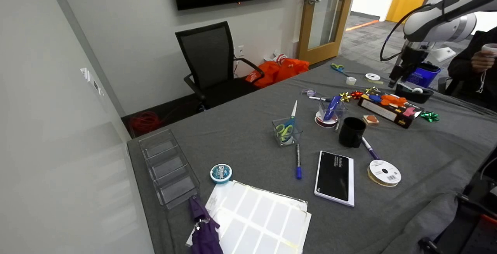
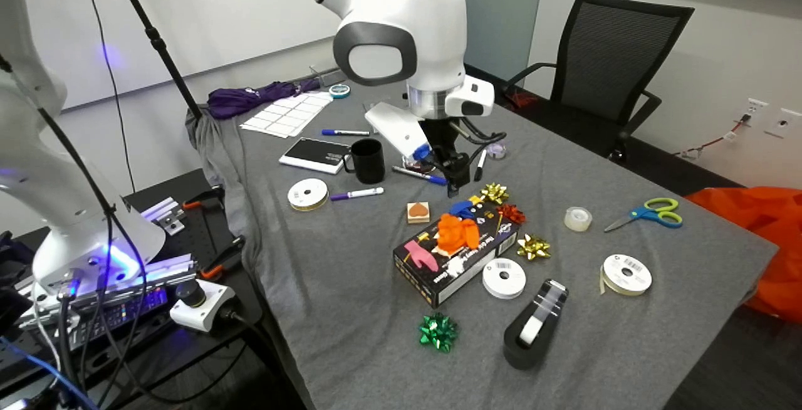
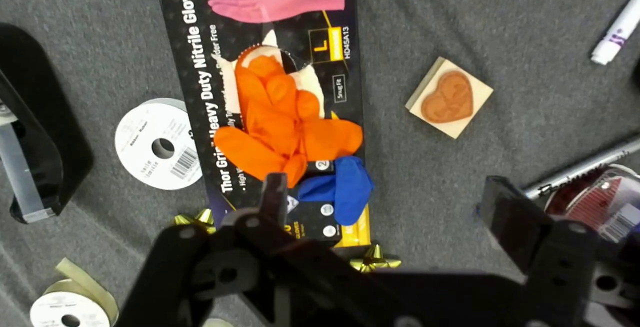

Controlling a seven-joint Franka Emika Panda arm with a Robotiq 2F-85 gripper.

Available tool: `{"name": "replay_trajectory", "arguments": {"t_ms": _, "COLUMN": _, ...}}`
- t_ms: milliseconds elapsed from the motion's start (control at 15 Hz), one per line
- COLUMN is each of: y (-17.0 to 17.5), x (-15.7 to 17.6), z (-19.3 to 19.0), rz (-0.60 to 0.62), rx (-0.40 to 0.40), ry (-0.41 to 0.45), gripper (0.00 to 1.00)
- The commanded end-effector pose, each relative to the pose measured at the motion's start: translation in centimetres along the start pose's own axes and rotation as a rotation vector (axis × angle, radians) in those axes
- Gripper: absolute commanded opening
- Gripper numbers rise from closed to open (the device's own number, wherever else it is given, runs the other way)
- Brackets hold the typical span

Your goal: Remove an orange glove from the black box and put it on the table

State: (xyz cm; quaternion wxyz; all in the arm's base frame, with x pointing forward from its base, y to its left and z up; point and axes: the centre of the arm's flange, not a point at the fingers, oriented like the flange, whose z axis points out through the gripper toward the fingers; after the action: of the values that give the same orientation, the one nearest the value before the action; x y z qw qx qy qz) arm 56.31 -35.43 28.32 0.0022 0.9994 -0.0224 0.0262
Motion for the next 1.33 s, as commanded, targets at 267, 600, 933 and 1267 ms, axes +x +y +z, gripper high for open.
{"name": "replay_trajectory", "arguments": {"t_ms": 267, "y": 1.5, "x": 1.7, "z": 4.8, "rz": -0.037, "rx": -0.036, "ry": -0.047, "gripper": 1.0}}
{"name": "replay_trajectory", "arguments": {"t_ms": 600, "y": 2.4, "x": 1.9, "z": 5.5, "rz": -0.052, "rx": -0.107, "ry": -0.063, "gripper": 1.0}}
{"name": "replay_trajectory", "arguments": {"t_ms": 933, "y": 3.1, "x": 1.6, "z": 6.6, "rz": -0.066, "rx": -0.149, "ry": -0.116, "gripper": 1.0}}
{"name": "replay_trajectory", "arguments": {"t_ms": 1267, "y": 3.2, "x": 1.5, "z": 8.3, "rz": -0.067, "rx": -0.136, "ry": -0.13, "gripper": 0.71}}
